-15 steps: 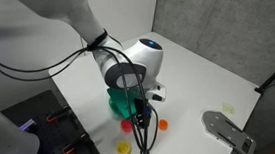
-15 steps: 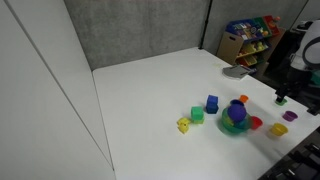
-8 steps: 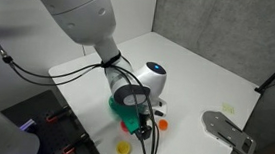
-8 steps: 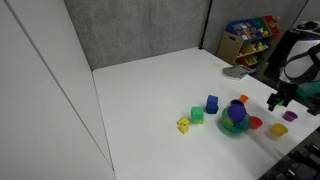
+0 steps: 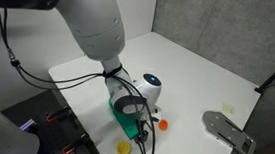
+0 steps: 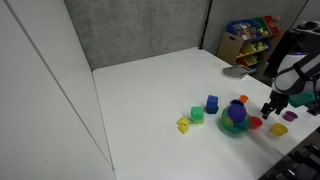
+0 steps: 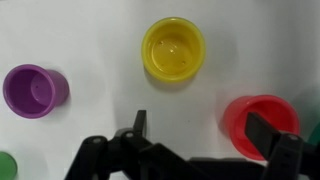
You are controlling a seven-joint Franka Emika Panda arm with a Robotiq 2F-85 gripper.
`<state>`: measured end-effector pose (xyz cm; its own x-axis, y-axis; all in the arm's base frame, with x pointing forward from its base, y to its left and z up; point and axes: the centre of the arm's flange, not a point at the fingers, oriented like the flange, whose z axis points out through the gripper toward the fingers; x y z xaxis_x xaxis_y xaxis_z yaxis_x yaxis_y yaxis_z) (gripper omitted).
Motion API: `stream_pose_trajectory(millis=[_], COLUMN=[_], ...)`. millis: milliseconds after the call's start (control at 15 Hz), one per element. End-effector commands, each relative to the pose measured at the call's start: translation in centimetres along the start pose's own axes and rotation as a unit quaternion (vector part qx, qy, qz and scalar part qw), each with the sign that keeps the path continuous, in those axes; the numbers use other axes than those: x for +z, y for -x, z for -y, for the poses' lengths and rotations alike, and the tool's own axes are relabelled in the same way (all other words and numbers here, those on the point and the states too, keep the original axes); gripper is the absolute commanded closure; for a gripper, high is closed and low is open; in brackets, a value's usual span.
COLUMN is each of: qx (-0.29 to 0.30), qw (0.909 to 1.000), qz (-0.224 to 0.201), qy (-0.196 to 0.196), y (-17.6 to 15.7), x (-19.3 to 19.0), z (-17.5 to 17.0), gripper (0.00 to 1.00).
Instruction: Pick up the orange bowl and put it inside the blue bowl that is stacked onto the yellow bowl
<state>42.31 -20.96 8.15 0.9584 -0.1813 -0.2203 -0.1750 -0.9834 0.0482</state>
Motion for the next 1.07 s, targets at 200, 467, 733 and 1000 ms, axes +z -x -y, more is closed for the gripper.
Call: stream_pose_trajectory(millis=[200,467,733,1000], qx=[-0.042,-0.063,-0.069,-0.057], qw=[0.9984,0.9960,0.9945,0.9940], qz=[-0.036,-0.060,-0.074,-0.087], qy=[0.009,0.021,0.027,0.033], y=[-0.7,-0.7,-1.0,-1.4], x=[2.0,2.6,2.9,2.1], z=[1.4,2.0,1.7,0.6], gripper=[0.00,0.00,0.00,0.00])
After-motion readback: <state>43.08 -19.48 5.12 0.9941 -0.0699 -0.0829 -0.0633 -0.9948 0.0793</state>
